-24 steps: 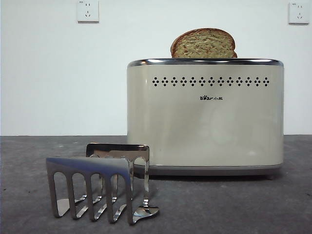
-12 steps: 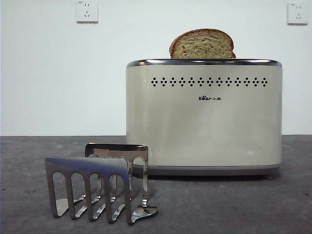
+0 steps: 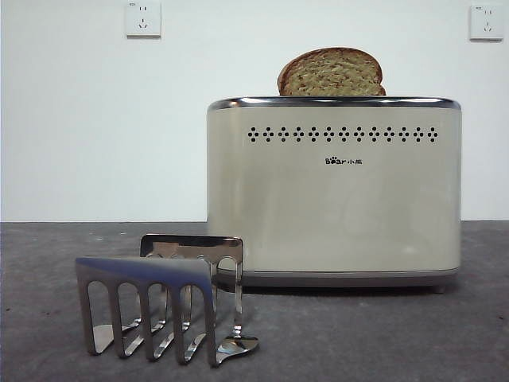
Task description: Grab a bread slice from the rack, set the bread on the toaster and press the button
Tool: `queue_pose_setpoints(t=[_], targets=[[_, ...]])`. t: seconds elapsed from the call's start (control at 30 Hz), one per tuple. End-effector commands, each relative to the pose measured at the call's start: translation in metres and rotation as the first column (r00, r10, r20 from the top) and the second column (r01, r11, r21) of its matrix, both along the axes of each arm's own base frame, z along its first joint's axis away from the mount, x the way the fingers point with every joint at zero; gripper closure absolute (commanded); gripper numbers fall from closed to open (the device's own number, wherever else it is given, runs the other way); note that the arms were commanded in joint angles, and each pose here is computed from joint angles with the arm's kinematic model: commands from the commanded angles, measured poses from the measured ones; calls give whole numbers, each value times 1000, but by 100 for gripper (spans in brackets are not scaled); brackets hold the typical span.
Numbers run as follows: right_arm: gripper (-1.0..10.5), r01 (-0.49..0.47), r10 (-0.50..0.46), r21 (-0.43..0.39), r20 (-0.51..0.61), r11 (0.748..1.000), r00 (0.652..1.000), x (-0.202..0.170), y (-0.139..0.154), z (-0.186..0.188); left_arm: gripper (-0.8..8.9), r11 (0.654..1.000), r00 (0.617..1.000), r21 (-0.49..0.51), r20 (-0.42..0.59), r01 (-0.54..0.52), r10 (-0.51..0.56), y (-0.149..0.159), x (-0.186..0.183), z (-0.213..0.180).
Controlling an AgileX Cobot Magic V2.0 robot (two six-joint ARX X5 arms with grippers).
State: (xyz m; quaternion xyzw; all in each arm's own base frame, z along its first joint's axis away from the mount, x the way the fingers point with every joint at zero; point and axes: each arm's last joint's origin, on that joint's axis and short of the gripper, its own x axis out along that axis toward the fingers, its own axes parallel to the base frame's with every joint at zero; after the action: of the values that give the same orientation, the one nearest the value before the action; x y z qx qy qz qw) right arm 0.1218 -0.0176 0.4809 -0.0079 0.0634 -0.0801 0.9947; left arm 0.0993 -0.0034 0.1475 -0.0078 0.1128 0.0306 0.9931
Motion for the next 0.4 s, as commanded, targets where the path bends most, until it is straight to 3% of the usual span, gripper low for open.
queue_pose_setpoints(t=[0.03,0.17,0.3,0.4], targets=[[946,-73,74,-17,103,997,992,-1,2,-55,817,1000,1000,-9,-5,-6,6,0,0,-3],[946,-192,196,-41,159,980,967,-13,8,-141,817,1000,1000,-9,-6,-6,6,0,1,-3],[946,-190,193,-37,135,981,972,-26,9,-219,817,1000,1000,-9,-7,-6,6,0,1,-3],[946,-194,196,-28,111,981,974,-28,10,-257,817,1000,1000,-9,-7,-6,6,0,1,-3]])
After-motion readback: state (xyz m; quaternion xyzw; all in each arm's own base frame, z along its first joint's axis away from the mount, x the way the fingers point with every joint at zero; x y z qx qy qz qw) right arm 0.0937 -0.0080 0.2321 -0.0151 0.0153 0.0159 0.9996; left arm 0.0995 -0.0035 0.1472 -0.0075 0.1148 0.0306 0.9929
